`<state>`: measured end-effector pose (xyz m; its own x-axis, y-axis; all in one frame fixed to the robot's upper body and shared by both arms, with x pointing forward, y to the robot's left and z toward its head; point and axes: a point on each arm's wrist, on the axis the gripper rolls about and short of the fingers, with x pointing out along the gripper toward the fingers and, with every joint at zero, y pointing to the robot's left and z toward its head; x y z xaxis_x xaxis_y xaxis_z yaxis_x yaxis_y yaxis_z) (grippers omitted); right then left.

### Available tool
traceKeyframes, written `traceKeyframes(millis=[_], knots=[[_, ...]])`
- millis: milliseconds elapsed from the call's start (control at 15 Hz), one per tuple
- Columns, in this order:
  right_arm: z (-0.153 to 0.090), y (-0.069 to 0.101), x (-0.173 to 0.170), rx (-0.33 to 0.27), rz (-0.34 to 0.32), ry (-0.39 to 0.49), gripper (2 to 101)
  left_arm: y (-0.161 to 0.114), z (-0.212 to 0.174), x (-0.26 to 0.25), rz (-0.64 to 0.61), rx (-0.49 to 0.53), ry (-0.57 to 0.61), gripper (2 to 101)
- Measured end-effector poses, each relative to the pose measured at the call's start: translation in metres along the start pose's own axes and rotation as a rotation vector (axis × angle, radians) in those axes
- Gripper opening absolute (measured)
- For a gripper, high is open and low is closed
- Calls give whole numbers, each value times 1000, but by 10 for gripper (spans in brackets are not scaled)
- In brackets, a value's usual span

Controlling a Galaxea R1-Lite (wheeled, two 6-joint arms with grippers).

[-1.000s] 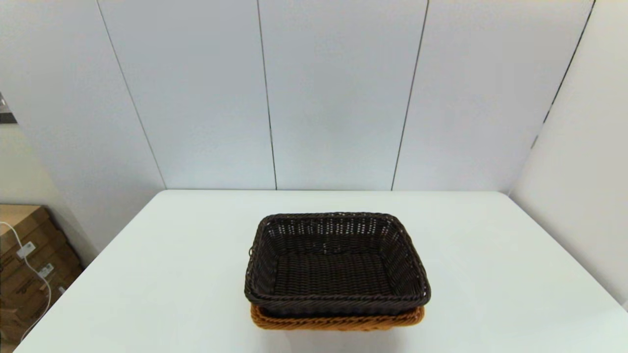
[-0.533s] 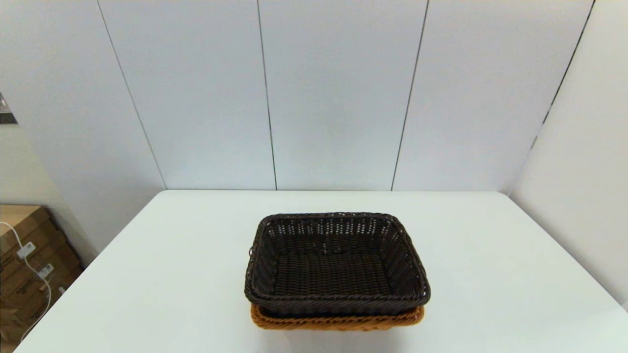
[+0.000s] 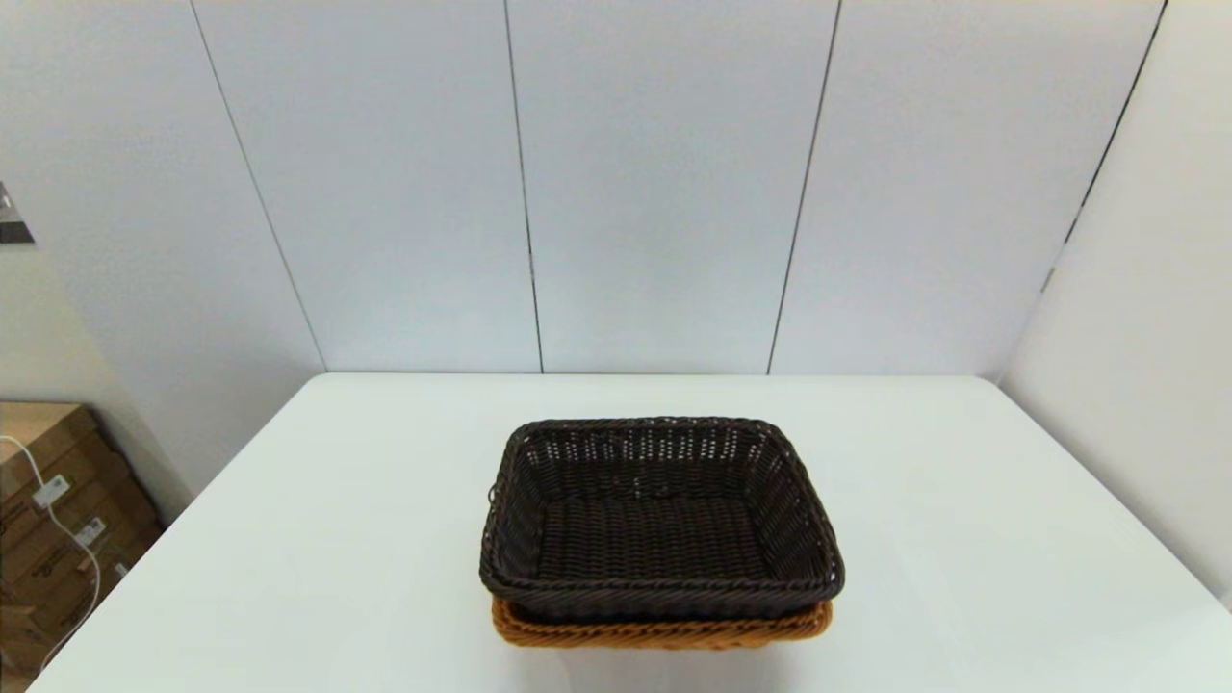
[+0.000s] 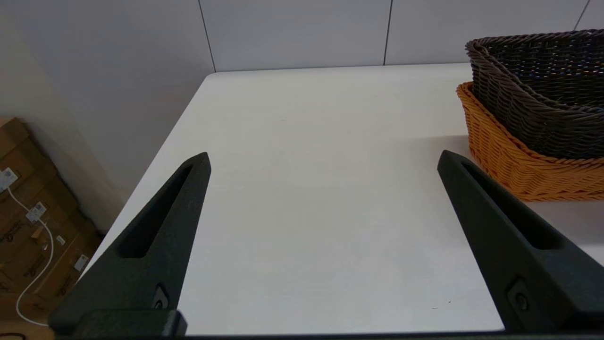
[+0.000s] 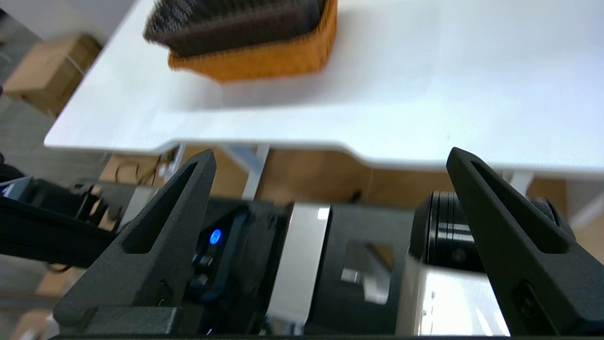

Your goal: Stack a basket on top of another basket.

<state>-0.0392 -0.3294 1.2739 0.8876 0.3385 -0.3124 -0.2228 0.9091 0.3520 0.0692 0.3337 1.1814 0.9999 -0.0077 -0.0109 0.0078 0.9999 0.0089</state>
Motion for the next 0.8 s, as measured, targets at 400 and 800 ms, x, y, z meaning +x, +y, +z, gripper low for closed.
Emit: traceKeyframes(millis=[400,800], knots=[[-13,-18,34,-94,-62,-107,973,0,0,0,0,0,0,978],[-19,-46,95,-238,-213,-299,973,0,0,0,0,0,0,978]])
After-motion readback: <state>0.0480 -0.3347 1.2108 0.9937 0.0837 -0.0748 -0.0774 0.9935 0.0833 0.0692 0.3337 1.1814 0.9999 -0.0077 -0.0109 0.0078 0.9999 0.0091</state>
